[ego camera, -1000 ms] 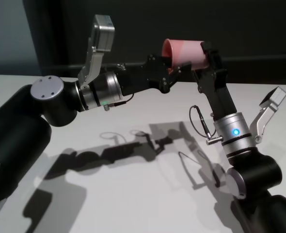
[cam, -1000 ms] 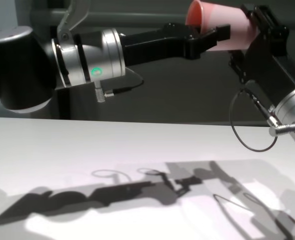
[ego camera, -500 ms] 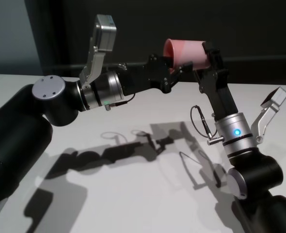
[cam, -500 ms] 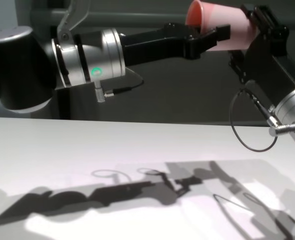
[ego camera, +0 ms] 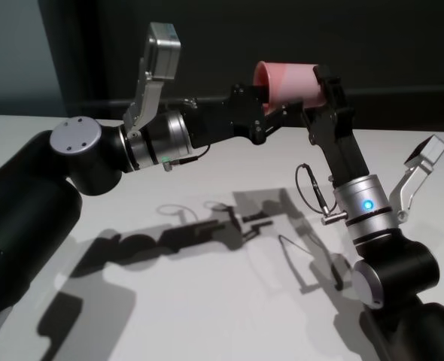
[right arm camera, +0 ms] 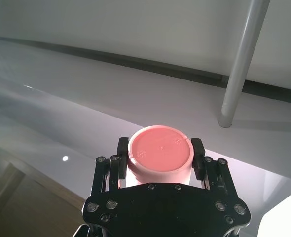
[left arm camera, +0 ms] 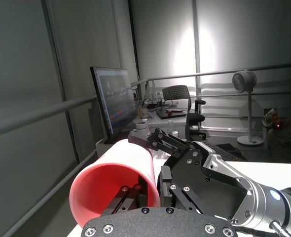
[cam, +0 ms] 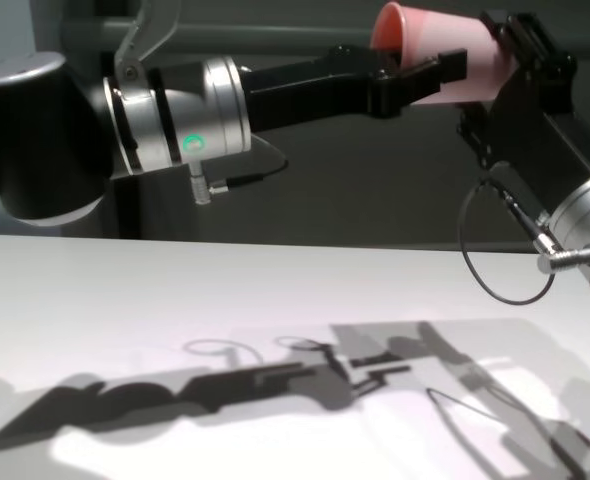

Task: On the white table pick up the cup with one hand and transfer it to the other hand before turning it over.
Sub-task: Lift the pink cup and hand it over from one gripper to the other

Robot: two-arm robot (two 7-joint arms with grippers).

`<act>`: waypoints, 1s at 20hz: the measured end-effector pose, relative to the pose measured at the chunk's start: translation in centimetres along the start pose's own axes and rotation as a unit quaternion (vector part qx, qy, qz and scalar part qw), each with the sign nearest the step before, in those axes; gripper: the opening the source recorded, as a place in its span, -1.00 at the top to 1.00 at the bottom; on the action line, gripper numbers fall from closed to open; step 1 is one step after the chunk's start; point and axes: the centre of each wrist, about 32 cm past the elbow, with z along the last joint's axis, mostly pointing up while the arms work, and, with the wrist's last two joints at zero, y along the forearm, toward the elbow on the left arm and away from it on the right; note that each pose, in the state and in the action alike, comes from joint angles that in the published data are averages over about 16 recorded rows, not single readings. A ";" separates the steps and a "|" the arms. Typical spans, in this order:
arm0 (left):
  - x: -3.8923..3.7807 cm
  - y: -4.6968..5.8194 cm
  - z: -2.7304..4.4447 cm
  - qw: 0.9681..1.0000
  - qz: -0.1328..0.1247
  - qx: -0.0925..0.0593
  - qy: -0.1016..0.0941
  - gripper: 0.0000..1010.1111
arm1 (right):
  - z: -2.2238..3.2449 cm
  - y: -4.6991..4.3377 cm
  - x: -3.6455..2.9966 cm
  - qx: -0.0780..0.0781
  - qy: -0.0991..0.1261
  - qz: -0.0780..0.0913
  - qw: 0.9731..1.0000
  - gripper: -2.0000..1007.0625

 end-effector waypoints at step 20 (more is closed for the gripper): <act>-0.02 0.2 -0.04 1.000 -0.004 0.002 0.002 -0.73 | 0.00 0.00 0.00 0.000 0.000 0.000 1.000 -0.46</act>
